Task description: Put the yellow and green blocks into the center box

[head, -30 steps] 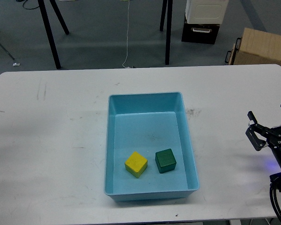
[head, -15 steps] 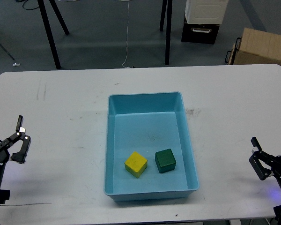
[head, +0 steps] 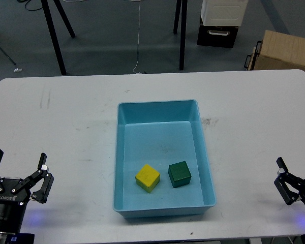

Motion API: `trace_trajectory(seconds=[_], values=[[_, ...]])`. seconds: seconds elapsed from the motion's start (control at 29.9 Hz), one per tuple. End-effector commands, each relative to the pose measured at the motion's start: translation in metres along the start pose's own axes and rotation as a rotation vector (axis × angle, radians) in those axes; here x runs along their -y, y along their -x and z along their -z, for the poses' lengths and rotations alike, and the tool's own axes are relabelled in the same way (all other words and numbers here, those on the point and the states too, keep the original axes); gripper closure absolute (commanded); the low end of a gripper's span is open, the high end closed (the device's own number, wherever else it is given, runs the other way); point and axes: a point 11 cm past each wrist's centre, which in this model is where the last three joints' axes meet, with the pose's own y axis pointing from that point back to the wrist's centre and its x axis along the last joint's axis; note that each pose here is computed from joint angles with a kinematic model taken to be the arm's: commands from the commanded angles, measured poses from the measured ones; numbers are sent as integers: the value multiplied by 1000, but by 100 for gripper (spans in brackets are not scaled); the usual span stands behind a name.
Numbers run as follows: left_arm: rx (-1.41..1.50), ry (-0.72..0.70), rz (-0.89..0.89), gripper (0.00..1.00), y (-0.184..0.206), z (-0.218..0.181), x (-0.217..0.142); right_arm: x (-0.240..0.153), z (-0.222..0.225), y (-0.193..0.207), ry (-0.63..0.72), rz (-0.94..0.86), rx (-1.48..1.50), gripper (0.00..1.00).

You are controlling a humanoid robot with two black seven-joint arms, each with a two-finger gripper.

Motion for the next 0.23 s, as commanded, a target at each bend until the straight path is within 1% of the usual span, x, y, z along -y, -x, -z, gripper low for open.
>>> trace_trajectory(seconds=[0.0,0.2], values=[[-11,-2,-22,0,-7,3,-2,-1,3,-1,-6,-4,-8,1],[-20,-15,-15,0,-6,8,0,0,9,1,-16,0,-20,1]])
